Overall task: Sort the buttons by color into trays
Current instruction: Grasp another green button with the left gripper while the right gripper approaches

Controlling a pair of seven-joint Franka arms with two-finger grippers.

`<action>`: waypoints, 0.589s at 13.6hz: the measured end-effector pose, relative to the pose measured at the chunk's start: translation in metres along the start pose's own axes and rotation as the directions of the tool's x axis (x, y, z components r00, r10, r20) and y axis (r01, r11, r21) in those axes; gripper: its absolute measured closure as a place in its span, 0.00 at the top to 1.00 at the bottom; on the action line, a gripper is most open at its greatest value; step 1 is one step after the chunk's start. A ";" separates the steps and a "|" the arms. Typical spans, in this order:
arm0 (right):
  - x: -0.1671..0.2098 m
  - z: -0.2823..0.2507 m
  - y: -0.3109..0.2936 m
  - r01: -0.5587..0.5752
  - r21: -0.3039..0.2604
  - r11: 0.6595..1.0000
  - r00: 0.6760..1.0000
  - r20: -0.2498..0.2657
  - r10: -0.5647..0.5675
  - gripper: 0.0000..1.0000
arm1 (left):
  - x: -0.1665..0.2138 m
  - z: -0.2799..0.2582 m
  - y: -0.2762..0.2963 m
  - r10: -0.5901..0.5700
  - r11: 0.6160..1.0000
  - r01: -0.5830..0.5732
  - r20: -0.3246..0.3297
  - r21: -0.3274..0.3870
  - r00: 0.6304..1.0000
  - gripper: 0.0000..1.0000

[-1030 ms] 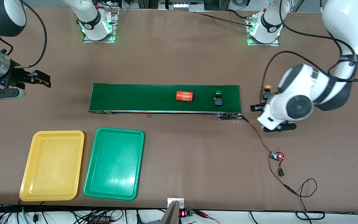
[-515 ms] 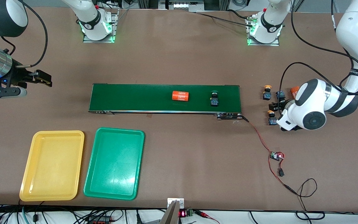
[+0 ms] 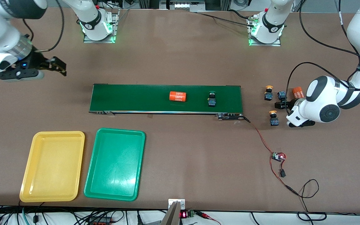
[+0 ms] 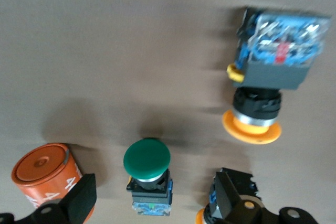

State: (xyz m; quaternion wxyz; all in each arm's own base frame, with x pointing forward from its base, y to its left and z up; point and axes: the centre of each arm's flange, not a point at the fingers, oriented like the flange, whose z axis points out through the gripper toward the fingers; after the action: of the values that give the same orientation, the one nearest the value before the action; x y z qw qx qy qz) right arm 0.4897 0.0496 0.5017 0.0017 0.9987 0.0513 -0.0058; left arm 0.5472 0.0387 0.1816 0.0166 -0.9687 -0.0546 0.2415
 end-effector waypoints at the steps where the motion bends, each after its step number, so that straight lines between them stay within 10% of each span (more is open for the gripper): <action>1: -0.001 0.002 -0.016 -0.006 -0.006 1.000 1.000 -0.009 0.006 1.00 | -0.003 0.005 0.000 0.007 1.000 -0.007 0.010 0.000 1.000 0.97; 8: -0.007 0.029 -0.116 -0.040 -0.013 0.999 0.997 -0.060 0.039 1.00 | -0.012 0.031 0.000 0.019 1.000 -0.018 0.015 -0.024 1.000 0.84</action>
State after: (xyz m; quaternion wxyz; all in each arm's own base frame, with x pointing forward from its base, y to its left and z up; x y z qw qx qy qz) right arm 0.4702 0.1644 0.4725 0.0073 0.9992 0.0314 0.0243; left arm 0.5224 0.0377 0.1600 0.0023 -0.9674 -0.0486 0.2485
